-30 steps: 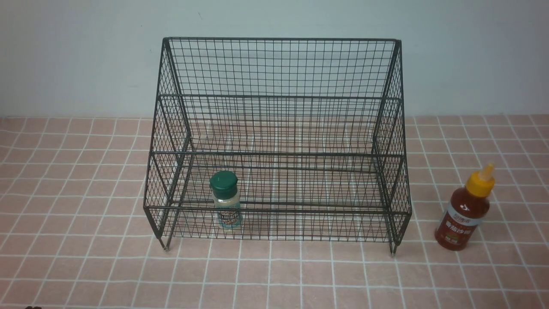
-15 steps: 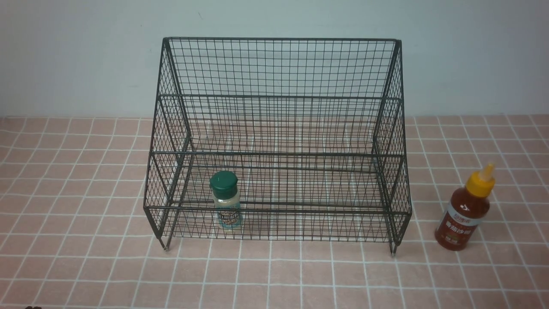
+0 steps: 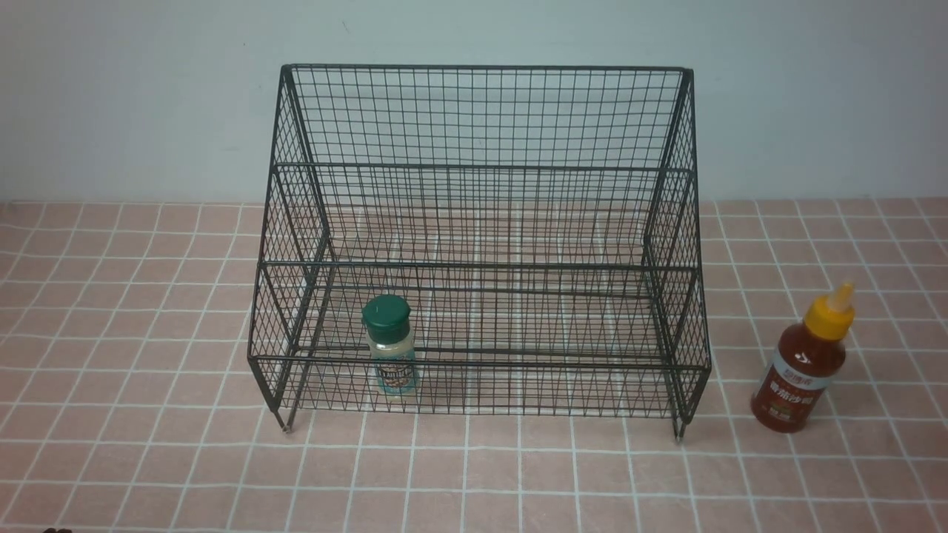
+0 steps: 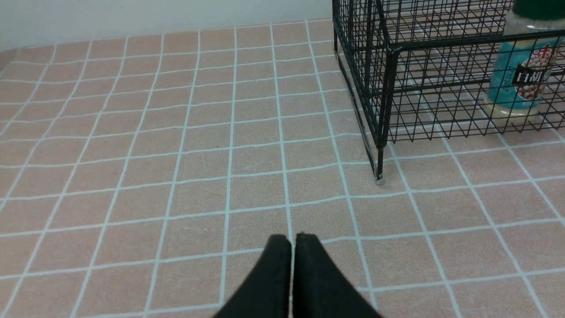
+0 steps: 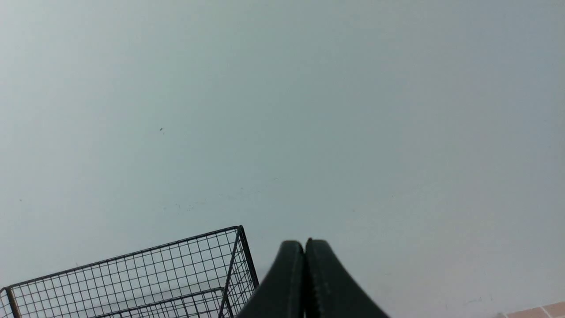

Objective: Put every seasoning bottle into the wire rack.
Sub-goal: Use the right arm to grab the condiment bottle closest to it

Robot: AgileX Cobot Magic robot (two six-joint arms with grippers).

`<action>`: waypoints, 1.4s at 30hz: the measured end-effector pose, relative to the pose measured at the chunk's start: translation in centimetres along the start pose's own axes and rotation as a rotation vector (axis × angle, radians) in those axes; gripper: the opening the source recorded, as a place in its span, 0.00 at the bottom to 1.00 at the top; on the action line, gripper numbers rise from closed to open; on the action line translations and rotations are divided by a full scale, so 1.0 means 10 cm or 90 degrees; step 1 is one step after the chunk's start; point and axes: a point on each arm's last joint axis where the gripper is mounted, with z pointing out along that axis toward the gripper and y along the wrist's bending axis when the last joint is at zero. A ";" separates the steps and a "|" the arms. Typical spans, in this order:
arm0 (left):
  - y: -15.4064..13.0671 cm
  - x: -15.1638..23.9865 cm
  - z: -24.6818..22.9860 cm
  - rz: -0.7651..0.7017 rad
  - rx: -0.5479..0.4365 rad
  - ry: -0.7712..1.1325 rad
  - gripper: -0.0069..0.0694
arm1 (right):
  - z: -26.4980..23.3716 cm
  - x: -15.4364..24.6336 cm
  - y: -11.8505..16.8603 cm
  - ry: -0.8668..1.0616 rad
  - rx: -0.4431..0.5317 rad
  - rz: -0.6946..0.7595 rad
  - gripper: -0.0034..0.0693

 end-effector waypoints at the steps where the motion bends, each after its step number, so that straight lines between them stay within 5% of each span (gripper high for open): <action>1: 0.00 0.00 0.00 0.000 0.000 0.000 0.08 | 0.00 0.00 0.00 0.002 0.001 0.005 0.03; 10: 0.00 0.00 0.00 0.000 0.000 0.000 0.08 | 0.02 -0.06 0.00 -0.042 0.001 0.054 0.03; 23: 0.00 0.00 0.00 0.000 0.000 0.000 0.08 | 0.74 0.01 0.05 0.119 0.017 -0.050 0.12; 34: 0.00 0.00 0.00 0.000 0.000 0.000 0.08 | 1.27 0.42 0.00 0.197 -0.017 -0.090 0.55; 42: 0.00 0.00 0.00 0.000 0.000 0.000 0.08 | 1.63 0.73 -0.04 0.261 -0.030 -0.091 0.64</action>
